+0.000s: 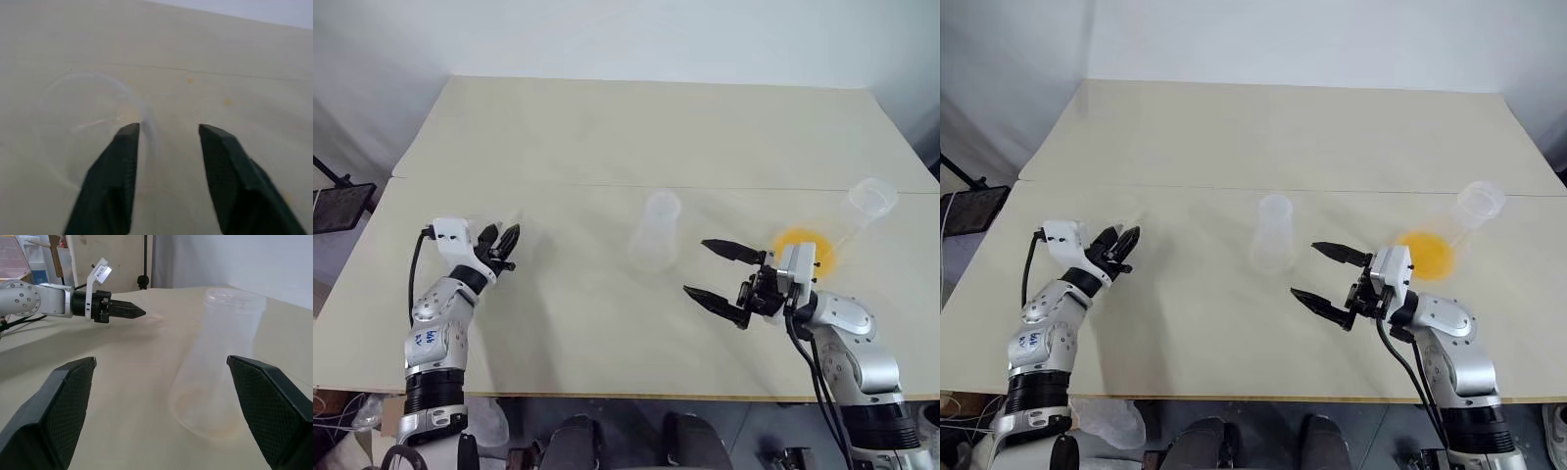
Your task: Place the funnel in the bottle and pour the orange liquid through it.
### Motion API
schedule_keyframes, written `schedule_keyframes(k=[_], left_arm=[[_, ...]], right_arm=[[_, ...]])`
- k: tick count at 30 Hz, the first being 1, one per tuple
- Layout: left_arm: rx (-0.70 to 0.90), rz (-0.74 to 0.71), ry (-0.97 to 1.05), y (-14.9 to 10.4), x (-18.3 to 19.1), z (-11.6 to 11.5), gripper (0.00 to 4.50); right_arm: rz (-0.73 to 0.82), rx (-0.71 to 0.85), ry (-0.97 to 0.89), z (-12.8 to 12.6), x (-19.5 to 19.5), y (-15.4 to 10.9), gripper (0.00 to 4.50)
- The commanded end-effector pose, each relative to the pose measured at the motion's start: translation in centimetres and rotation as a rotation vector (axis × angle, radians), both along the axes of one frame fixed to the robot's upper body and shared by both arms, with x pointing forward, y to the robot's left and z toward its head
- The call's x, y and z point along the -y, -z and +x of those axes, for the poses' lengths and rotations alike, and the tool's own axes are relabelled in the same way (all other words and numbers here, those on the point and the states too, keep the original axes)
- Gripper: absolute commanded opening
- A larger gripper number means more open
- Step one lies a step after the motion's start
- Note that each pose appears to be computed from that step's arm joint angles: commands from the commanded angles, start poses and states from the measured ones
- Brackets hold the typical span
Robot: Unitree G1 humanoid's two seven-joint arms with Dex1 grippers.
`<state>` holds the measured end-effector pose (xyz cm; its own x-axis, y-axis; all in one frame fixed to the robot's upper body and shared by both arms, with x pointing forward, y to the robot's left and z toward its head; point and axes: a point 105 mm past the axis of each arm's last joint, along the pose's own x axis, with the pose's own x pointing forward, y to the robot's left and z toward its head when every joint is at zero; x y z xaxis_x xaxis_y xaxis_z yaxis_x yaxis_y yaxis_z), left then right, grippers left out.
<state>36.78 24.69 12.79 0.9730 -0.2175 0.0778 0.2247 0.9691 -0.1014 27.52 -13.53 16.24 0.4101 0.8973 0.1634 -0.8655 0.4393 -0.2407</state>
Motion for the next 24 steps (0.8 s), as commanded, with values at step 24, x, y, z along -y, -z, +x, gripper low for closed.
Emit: schedule_keyframes(k=[24], left_arm=[[0.505,0.845,1.122,-16.6,15.0,-3.2,0.04]], right_arm=[[0.186,0.146,0.649,-5.3,9.5,-2.0,4.5]])
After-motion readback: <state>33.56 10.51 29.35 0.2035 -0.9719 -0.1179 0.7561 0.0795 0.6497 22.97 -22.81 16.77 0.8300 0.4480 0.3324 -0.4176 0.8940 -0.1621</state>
